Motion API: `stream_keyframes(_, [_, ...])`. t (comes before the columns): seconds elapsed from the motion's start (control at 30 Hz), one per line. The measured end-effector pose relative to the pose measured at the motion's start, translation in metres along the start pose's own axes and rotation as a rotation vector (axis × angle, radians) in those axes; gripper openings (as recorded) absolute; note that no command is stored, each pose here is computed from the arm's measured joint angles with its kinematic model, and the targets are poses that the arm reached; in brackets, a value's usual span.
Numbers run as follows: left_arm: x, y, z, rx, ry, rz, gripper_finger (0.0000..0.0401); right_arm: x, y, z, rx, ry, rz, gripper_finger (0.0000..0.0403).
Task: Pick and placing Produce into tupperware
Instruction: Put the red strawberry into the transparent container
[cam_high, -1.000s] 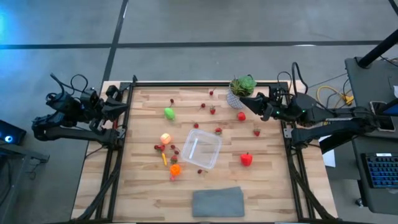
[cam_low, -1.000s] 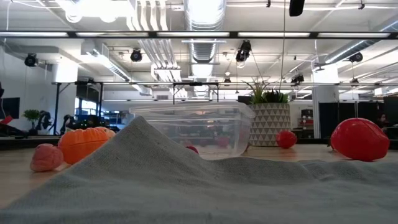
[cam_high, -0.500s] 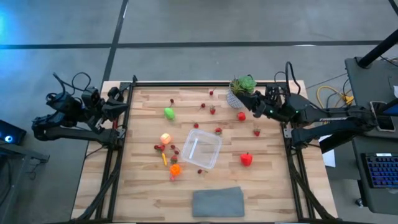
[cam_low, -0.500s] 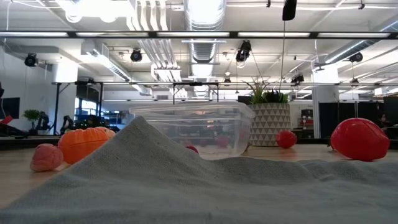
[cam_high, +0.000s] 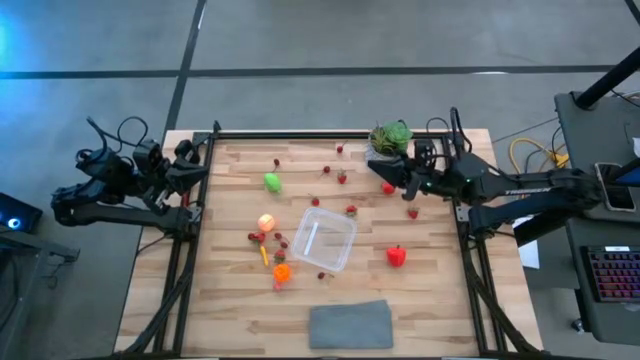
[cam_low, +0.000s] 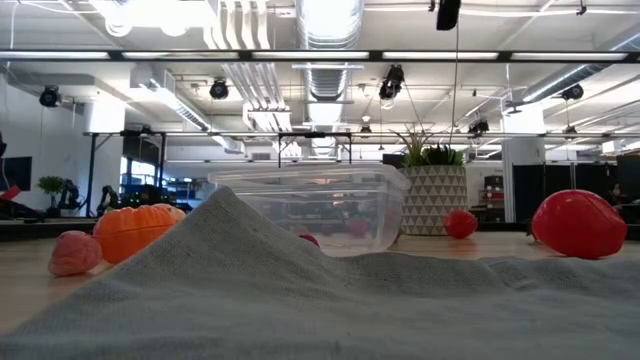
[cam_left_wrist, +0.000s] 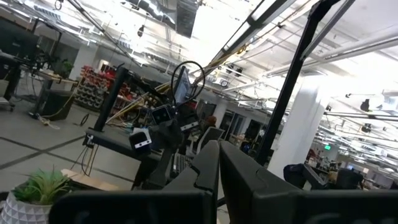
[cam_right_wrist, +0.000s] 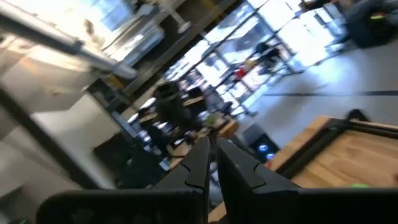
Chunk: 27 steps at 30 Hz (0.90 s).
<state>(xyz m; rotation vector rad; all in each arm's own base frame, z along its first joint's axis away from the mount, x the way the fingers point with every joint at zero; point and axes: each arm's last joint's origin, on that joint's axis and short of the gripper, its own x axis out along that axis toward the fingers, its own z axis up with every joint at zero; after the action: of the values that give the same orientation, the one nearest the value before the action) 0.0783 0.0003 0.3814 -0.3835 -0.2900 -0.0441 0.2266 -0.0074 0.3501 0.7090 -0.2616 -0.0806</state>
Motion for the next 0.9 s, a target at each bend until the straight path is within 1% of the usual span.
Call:
stream_keyframes(0.1, [0.003,0.000,-0.002,0.000,0.015,-0.003,0.0000,0.005,-0.002,-0.004,-0.001,0.020,0.017,0.0022])
stream_keyframes(0.3, [0.010,0.002,-0.005,-0.003,0.039,0.013,0.0000,0.012,-0.010,-0.013,-0.007,0.056,-0.031,0.0022])
stream_keyframes(0.37, [0.012,0.002,-0.006,-0.003,0.046,0.016,0.0000,0.013,-0.015,-0.014,0.040,0.075,-0.064,0.0022])
stream_keyframes(0.43, [0.013,0.003,-0.007,-0.002,0.052,0.018,0.0000,0.012,-0.023,-0.016,0.078,0.112,-0.122,0.0028])
stream_keyframes(0.53, [0.015,0.003,-0.008,-0.003,0.056,0.020,0.0000,0.009,-0.032,-0.021,0.097,0.170,-0.220,0.0052])
stream_keyframes(0.63, [0.014,0.003,-0.007,-0.003,0.053,0.019,0.0000,0.007,-0.034,-0.020,0.087,0.241,-0.320,0.0092])
stream_keyframes(0.73, [0.012,0.002,-0.006,-0.003,0.046,0.017,0.0000,0.007,-0.031,-0.011,0.034,0.338,-0.432,0.0135])
stream_keyframes(0.8, [0.011,0.002,-0.006,-0.002,0.042,0.015,0.0000,0.006,-0.029,-0.003,0.000,0.420,-0.534,0.0161])
stream_keyframes(0.9, [0.009,0.002,-0.005,-0.002,0.035,0.014,0.0000,0.002,-0.026,0.011,-0.049,0.534,-0.737,0.0191])
